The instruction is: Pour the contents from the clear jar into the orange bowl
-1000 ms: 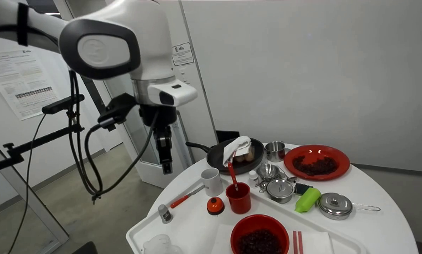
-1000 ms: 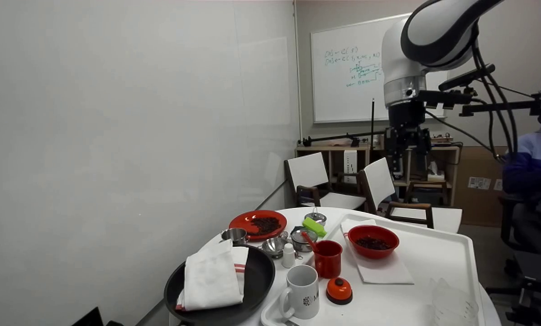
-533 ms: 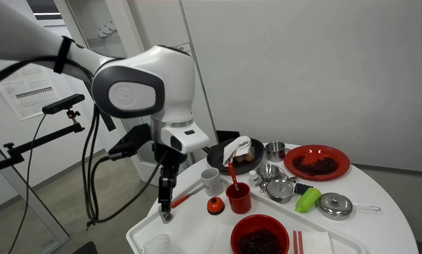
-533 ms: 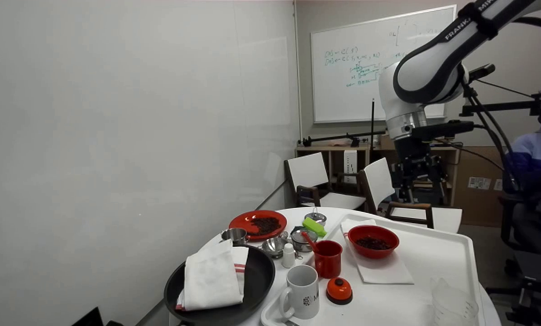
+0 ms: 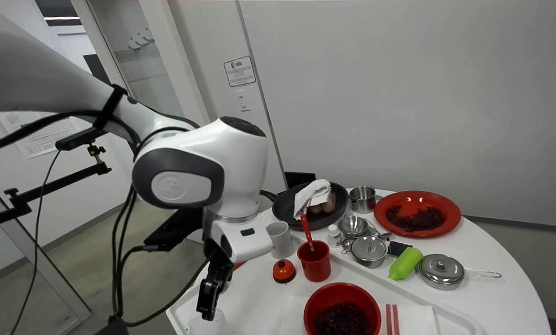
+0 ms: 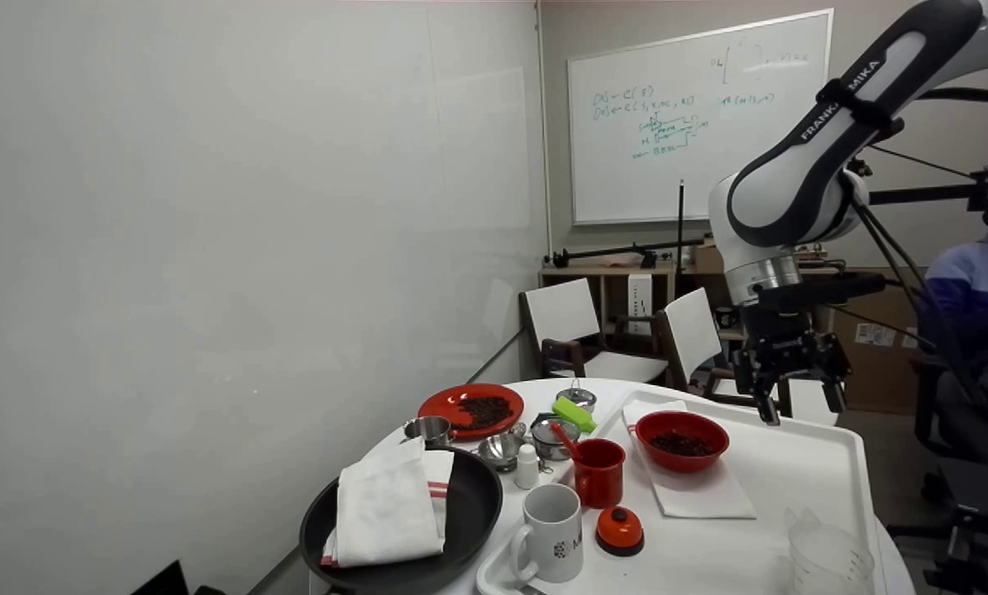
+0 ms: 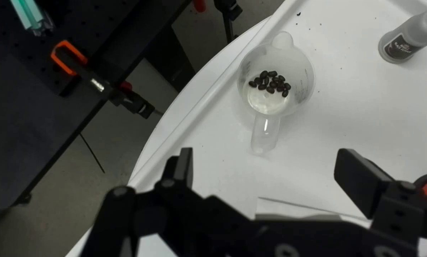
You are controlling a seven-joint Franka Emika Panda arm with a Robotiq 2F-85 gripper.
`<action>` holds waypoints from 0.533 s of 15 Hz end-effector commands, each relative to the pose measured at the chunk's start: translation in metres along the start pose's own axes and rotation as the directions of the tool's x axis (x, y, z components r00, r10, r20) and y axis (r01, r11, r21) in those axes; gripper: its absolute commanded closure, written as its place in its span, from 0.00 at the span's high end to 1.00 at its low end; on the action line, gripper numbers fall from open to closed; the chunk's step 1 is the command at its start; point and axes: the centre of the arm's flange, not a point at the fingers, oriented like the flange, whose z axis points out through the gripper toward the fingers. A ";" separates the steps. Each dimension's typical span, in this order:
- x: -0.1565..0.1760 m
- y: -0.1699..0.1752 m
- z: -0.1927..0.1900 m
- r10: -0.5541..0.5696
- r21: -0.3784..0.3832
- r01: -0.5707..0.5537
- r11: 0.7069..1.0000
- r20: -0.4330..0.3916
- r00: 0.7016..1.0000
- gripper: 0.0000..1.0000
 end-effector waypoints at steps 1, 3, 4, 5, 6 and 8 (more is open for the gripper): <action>0.000 0.000 0.029 0.081 0.036 -0.082 0.996 0.037 0.996 1.00; 0.000 0.000 0.042 0.075 0.050 -0.076 0.996 0.013 0.997 1.00; 0.000 -0.001 0.047 0.064 0.054 -0.063 0.997 -0.010 0.998 1.00; 0.000 -0.003 0.050 0.057 0.055 -0.055 0.997 -0.026 0.998 1.00; 0.000 -0.005 0.053 0.040 0.057 -0.037 0.998 -0.051 0.998 1.00; -0.003 -0.011 0.058 -0.001 0.057 0.006 0.998 -0.094 0.996 1.00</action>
